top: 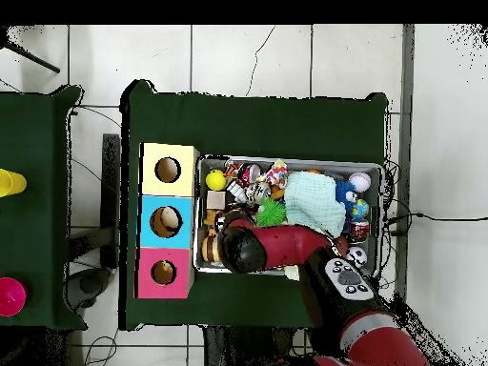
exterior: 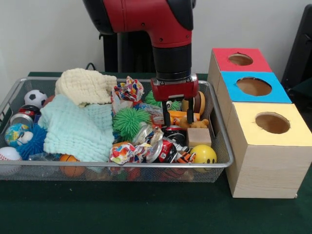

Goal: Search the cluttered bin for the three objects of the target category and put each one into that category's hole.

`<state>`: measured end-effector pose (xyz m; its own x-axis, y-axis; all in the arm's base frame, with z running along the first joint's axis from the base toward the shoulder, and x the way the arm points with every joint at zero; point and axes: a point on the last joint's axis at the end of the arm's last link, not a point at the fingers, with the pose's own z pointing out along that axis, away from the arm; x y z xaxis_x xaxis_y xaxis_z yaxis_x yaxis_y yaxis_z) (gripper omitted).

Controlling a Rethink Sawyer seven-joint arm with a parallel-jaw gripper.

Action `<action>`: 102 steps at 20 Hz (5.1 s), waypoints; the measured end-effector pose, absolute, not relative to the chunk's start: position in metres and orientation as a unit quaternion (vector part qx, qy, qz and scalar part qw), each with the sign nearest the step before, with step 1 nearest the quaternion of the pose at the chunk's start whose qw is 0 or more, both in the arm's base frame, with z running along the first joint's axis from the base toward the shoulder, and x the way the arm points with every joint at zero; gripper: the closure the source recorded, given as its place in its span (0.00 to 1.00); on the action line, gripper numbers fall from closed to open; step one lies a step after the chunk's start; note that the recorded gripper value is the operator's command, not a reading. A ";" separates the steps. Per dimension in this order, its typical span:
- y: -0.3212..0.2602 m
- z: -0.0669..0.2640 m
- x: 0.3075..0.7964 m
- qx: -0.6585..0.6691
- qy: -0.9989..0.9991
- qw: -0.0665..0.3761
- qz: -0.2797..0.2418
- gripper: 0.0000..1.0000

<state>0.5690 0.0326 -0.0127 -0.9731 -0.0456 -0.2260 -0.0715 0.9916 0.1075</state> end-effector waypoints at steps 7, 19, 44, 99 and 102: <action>0.021 -0.013 0.576 0.024 0.992 0.082 0.096 0.00; 0.022 -0.009 0.580 0.052 0.990 0.054 0.122 0.00; 0.086 0.005 0.558 0.014 0.991 0.014 0.129 0.00; 0.073 -0.019 0.552 -0.062 0.992 0.093 0.050 0.00; 0.073 -0.023 0.552 -0.061 0.993 0.091 0.051 0.00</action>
